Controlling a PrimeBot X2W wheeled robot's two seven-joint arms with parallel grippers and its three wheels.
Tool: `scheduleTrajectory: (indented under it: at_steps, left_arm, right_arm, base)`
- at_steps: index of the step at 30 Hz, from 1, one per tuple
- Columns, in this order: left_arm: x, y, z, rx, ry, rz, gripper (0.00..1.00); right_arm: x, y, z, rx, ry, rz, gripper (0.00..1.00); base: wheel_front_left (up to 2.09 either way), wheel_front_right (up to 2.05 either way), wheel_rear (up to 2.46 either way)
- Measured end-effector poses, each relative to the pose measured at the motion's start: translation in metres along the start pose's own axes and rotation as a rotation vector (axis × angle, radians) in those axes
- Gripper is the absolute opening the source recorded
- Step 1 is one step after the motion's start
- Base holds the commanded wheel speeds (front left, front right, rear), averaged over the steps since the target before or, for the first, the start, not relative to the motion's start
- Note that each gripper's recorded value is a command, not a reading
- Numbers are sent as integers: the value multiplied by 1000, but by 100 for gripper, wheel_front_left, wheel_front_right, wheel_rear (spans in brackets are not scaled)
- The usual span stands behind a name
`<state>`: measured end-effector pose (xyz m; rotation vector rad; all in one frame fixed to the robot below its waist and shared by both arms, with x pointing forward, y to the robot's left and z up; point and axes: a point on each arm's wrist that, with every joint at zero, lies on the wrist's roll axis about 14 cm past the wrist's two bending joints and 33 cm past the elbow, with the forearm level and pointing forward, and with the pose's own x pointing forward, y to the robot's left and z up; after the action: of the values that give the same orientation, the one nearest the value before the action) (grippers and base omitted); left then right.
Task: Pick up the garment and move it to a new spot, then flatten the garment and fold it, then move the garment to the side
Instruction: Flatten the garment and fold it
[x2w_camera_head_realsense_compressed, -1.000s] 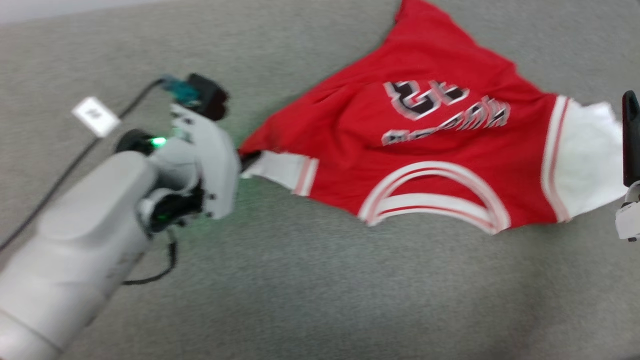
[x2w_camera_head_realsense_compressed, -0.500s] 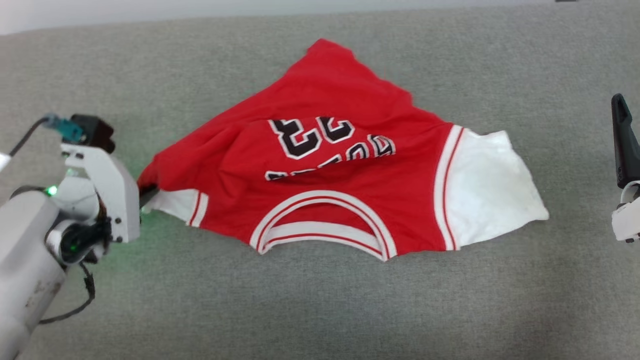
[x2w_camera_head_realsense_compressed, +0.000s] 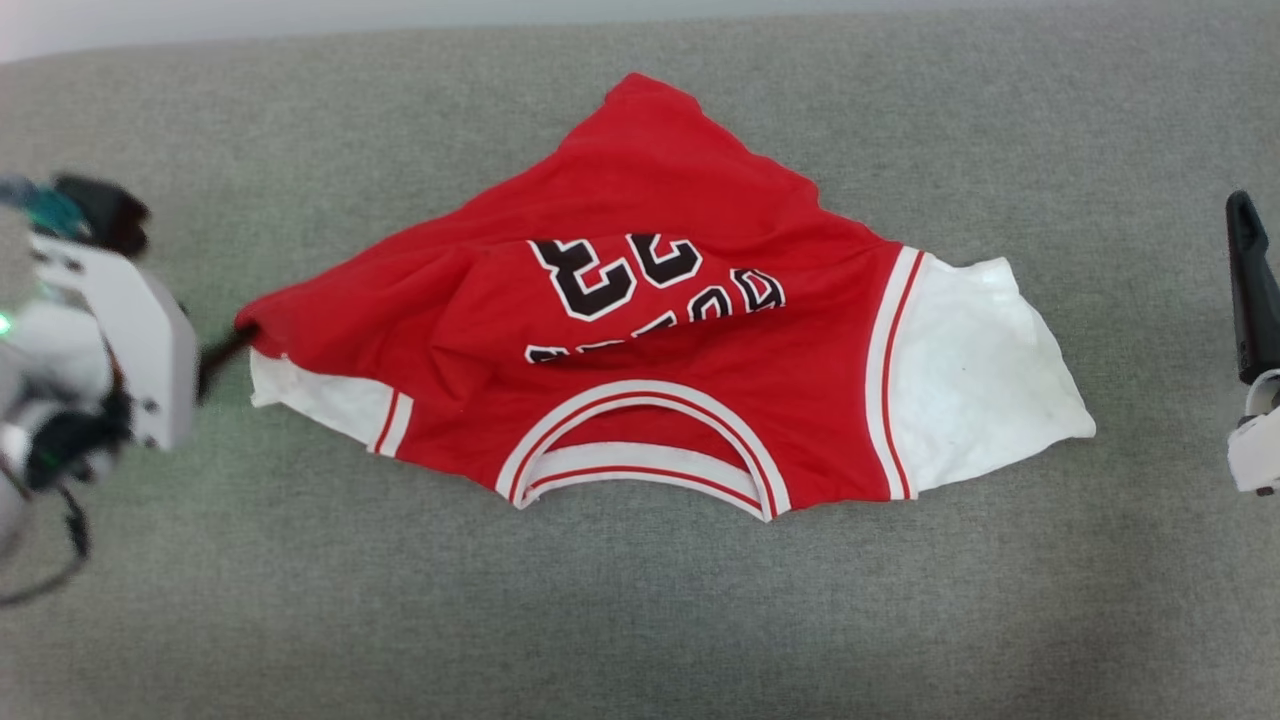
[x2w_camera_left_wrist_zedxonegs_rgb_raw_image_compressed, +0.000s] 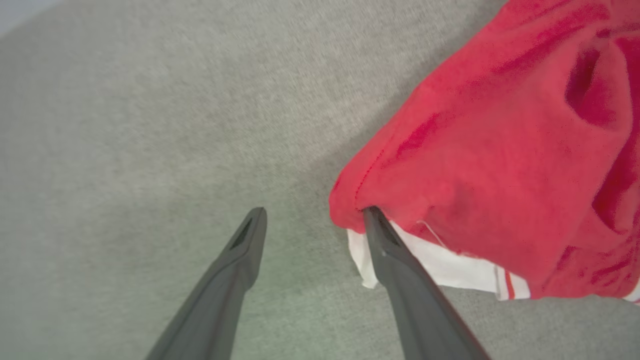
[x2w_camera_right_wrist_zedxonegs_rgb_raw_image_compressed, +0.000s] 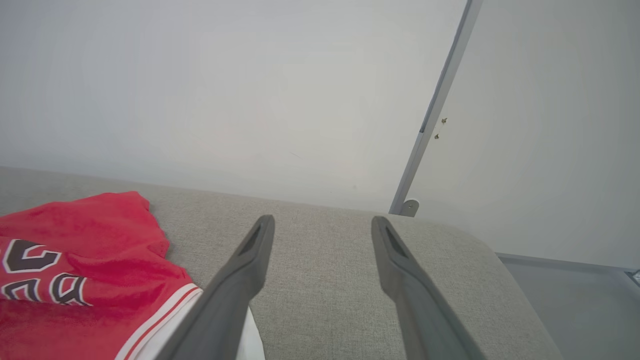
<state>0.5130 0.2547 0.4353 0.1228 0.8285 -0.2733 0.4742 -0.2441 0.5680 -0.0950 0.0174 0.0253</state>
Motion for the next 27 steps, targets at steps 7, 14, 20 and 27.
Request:
scheduleTrajectory:
  at_steps: [7, 14, 20, 27]
  left_arm:
    - [-5, -4, 77, 129, -125, 10, 100]
    - [33, -75, 71, 176, 17, -191, 100]
    - [54, -94, 51, 229, 175, -254, 100]
    - [76, -99, 43, 258, 226, -275, 100]
  right_arm:
    - [-2, 3, -9, 6, 20, -2, 100]
    - [-3, 7, -17, 11, 39, -6, 100]
    - [-9, 2, -28, -4, 72, -27, 100]
    - [-15, -6, -37, -16, 99, -59, 100]
  base:
    - [0, 0, 0]
    - [0, 0, 0]
    - [0, 0, 0]
    - [0, 0, 0]
